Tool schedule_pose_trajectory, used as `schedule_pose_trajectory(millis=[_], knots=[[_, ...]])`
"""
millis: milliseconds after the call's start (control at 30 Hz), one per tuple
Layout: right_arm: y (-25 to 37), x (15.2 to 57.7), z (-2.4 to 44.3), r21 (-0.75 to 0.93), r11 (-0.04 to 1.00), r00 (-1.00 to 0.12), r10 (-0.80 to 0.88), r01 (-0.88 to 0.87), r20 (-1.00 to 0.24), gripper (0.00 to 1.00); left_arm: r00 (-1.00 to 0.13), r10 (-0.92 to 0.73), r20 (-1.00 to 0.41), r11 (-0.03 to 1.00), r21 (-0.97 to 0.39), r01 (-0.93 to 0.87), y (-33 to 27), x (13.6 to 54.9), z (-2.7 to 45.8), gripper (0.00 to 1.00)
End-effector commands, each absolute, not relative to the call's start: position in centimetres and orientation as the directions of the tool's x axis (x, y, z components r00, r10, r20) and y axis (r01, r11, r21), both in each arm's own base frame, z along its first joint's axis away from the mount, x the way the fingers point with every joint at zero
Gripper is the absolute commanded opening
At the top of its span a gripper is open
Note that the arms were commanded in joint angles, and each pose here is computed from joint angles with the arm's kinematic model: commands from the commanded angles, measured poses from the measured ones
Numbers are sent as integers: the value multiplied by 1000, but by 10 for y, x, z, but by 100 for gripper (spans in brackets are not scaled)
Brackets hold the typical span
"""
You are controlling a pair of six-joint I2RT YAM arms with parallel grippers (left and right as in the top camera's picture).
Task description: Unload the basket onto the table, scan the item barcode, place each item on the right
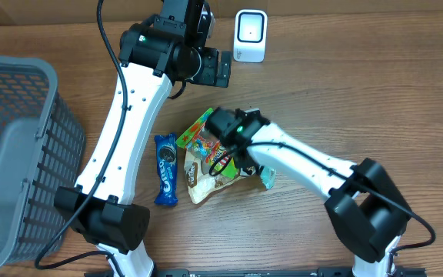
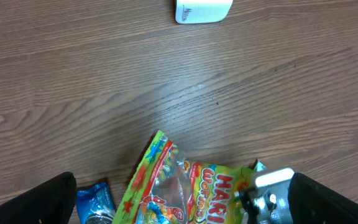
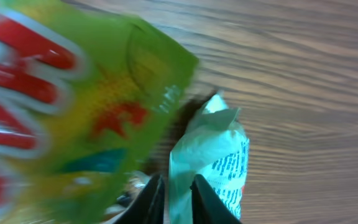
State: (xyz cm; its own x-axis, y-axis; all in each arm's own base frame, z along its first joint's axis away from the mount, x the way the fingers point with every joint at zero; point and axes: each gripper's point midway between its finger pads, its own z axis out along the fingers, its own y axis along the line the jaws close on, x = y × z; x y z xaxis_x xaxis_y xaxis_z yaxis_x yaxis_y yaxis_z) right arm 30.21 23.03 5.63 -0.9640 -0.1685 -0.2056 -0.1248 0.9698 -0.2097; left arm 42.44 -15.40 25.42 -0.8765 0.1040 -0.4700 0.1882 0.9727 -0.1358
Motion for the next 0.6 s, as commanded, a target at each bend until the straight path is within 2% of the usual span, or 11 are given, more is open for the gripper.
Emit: schedule_pose_trajectory(millis=[0, 67, 133, 300, 400, 567], knots=[[263, 314, 94, 74, 980, -969, -167, -183, -181, 21, -877, 106, -469, 975, -125, 185, -155, 425, 253, 100], [269, 322, 111, 170, 966, -969, -165, -197, -184, 28, -878, 107, -467, 975, -125, 185, -154, 425, 252, 100], [269, 328, 126, 252, 946, -970, -158, -202, -183, 41, -878, 107, -467, 975, -125, 185, -154, 425, 252, 100], [214, 344, 134, 292, 956, -995, -11, -40, -101, 43, -878, 107, -467, 975, -125, 185, -154, 425, 252, 100], [186, 341, 128, 264, 964, -998, 48, 37, -38, 49, -878, 107, -467, 975, -125, 185, -154, 425, 252, 100], [175, 321, 114, 231, 973, -999, 3, 12, 39, 56, -878, 106, -467, 975, -125, 185, -155, 425, 252, 100]])
